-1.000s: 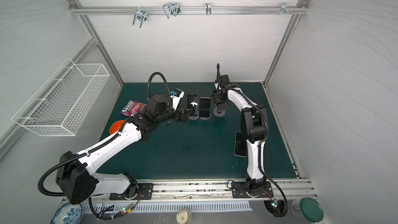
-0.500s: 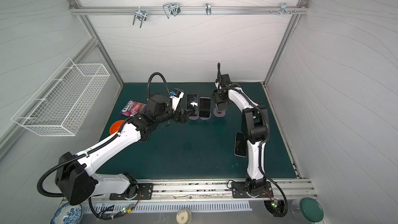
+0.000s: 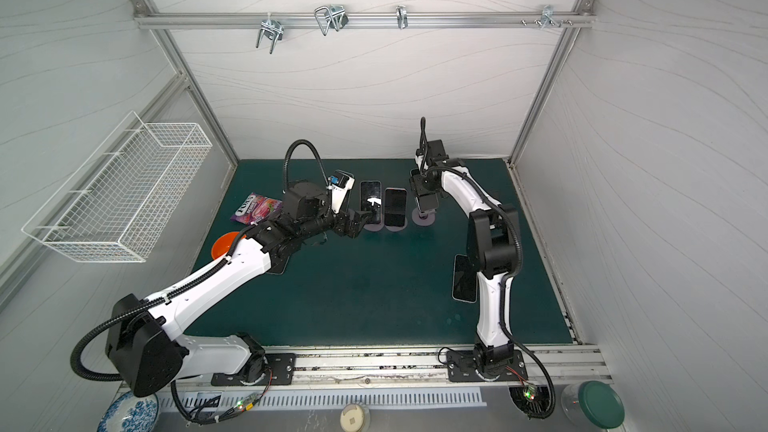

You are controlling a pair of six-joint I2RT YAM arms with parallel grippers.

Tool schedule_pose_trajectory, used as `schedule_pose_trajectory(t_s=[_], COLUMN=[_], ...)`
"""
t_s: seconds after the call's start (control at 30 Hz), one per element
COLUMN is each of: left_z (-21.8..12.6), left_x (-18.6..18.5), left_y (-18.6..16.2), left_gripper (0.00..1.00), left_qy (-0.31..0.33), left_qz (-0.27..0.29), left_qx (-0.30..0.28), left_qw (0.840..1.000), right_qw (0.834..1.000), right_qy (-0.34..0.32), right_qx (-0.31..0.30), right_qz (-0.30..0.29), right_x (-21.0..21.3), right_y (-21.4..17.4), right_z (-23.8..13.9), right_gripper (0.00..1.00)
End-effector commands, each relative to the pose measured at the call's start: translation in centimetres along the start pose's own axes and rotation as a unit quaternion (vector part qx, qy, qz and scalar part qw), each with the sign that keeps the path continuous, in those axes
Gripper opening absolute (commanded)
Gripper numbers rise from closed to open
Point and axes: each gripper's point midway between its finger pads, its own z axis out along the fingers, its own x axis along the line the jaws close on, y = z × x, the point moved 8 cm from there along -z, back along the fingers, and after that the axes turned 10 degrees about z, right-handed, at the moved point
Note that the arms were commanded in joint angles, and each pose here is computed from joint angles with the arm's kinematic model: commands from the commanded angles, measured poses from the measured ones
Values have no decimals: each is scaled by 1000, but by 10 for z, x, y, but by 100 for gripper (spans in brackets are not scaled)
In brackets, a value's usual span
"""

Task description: Remove the phone from the phone stand

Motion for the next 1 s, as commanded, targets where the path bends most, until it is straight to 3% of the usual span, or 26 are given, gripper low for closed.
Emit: schedule_pose_trajectory(t_s=[0.0,0.67,0.97], left_z=[-11,-21,-23], left_x=[-1,-2,-3], left_y=[14,18,13], left_gripper=[99,99,99], left_qy=[1,1,-2], left_qz=[5,7,2], left_qx=[-25,-34,-34], left_qw=[1000,999,999], right_qw=[999,995,996], right_qy=[11,17,17], right_qx=[-46,-98,-88], right_qz=[-3,15,28], right_x=[4,0,0], right_y=[21,38,33], right_z=[-37,-79,-82], right_gripper=[69,63,58])
